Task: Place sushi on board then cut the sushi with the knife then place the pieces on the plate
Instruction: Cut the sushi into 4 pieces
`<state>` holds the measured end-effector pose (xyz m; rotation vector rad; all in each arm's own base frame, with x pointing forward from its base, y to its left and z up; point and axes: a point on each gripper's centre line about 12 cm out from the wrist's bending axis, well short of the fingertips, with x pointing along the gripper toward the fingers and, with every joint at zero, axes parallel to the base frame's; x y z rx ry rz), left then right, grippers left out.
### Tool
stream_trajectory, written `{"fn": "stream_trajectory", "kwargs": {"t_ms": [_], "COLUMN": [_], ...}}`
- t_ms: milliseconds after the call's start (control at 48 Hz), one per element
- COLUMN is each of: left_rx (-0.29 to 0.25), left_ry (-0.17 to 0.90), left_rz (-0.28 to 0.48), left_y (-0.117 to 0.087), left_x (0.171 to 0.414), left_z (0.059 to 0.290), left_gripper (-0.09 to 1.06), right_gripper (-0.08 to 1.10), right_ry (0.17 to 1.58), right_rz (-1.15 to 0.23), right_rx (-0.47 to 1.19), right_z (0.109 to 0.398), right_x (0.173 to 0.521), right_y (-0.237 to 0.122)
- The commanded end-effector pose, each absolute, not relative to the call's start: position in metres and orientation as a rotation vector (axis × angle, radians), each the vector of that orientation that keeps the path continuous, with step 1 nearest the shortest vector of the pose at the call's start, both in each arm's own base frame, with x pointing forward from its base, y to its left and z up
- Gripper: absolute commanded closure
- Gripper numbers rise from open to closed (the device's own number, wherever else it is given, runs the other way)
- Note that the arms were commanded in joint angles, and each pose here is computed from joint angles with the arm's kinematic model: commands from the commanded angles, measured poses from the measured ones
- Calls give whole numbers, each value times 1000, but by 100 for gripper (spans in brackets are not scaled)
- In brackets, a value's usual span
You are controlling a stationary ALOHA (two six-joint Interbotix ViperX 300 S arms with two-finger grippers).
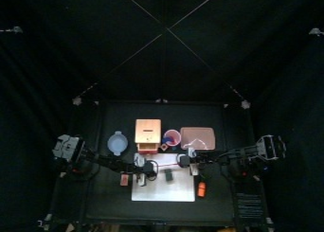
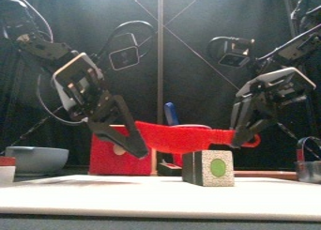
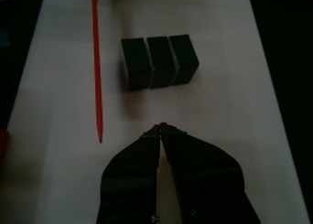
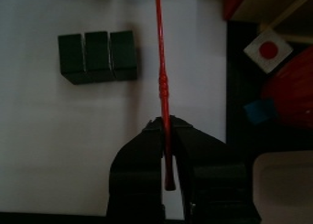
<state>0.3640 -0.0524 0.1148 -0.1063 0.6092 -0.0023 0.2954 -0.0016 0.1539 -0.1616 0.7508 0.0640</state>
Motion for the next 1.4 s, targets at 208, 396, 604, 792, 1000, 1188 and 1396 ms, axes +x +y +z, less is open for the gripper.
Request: {"fn": "stream_trajectory", "kwargs": {"t_ms": [208, 396, 604, 792, 1000, 1188, 1396], "left_rx": [-121, -121, -107, -81, -68, -71, -71], "left_ry": [529, 494, 394, 285, 307, 298, 296], "left_rz": [24, 38, 57, 77, 73, 78, 77], "left_y": [-40, -37, -35, -35, -37, -35, -35], "left_x": [360, 360, 363, 369, 374, 374, 374], "left_z": [139, 142, 149, 148, 136, 139, 140], "left_gripper": [34, 17, 9, 9, 10, 15, 33], "right_gripper": [66, 66, 66, 66, 66, 66, 66], "right_ry": [746, 748, 750, 751, 751, 754, 756], "right_rz": [84, 89, 90, 90, 89, 88, 88], "right_rx": [-154, -151, -152, -154, -153, -150, -150], "right_z": [173, 178, 178, 177, 177, 177, 176], "right_x": [289, 286, 285, 284, 284, 284, 285], "right_y": [3, 3, 3, 3, 3, 3, 3]}}
